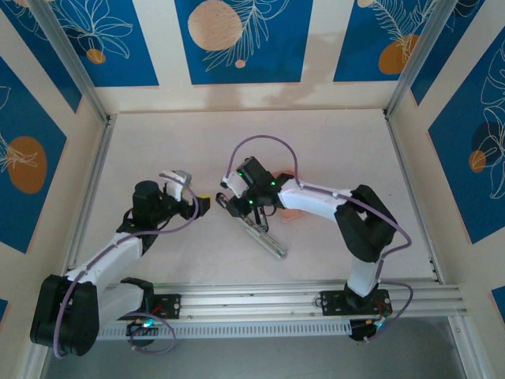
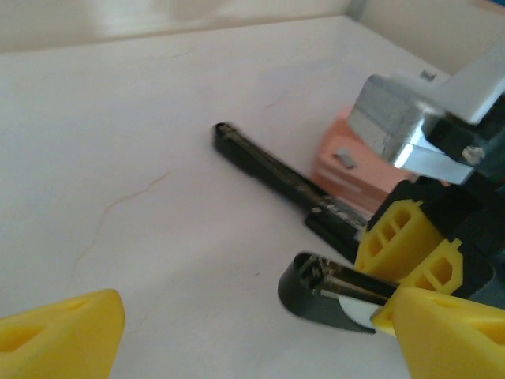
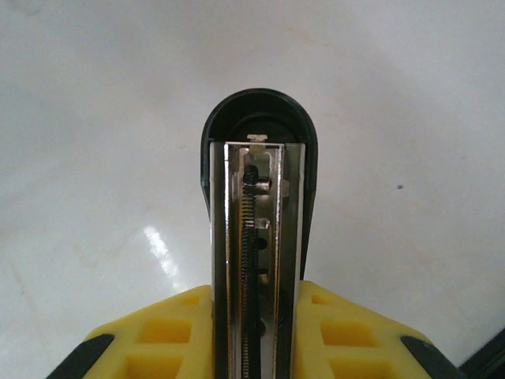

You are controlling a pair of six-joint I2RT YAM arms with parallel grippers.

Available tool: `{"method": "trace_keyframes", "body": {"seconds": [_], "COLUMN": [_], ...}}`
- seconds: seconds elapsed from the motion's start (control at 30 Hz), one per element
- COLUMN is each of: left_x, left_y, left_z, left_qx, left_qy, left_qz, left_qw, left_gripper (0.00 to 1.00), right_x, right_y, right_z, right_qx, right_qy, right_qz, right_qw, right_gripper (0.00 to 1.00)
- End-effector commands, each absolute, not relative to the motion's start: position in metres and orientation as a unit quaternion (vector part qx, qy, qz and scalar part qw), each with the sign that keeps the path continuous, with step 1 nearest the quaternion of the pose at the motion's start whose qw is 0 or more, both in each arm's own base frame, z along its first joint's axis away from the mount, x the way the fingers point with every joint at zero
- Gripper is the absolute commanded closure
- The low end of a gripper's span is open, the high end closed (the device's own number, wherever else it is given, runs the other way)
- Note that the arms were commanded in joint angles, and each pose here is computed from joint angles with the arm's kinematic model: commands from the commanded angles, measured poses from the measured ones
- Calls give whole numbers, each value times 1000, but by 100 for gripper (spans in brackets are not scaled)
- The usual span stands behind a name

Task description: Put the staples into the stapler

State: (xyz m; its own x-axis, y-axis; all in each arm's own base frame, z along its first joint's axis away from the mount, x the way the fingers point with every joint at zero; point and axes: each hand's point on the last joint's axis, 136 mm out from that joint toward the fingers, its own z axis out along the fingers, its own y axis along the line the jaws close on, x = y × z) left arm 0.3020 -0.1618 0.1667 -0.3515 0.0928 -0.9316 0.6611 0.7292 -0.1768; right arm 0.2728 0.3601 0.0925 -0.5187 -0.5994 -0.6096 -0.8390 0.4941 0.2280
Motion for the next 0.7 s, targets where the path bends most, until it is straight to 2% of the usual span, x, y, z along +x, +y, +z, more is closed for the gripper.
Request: {"method": "trace_keyframes", "body": {"seconds": [0.0, 0.1, 0.33, 0.67], "left_x": [284, 259, 230, 203], "left_y": [-190, -205, -210, -216], "left_z": [204, 208, 211, 186], "left_qx": [368, 446, 524, 585], "left_qy": [688, 638, 570, 564], "left_qz": [-325, -363, -370, -368], "left_qw": [534, 512, 513, 451], "left_gripper": [14, 22, 22, 23], "right_x": [257, 248, 226, 204], "right_y": [371, 365, 353, 349], "right_z": [127, 134, 135, 141], "right_qx": [-526, -556, -594, -607], "right_qy": [731, 686, 616, 569], "right_qz": [307, 328, 356, 377], "right_qw": [309, 336, 376, 407], "right_gripper": [86, 87, 88, 88]}}
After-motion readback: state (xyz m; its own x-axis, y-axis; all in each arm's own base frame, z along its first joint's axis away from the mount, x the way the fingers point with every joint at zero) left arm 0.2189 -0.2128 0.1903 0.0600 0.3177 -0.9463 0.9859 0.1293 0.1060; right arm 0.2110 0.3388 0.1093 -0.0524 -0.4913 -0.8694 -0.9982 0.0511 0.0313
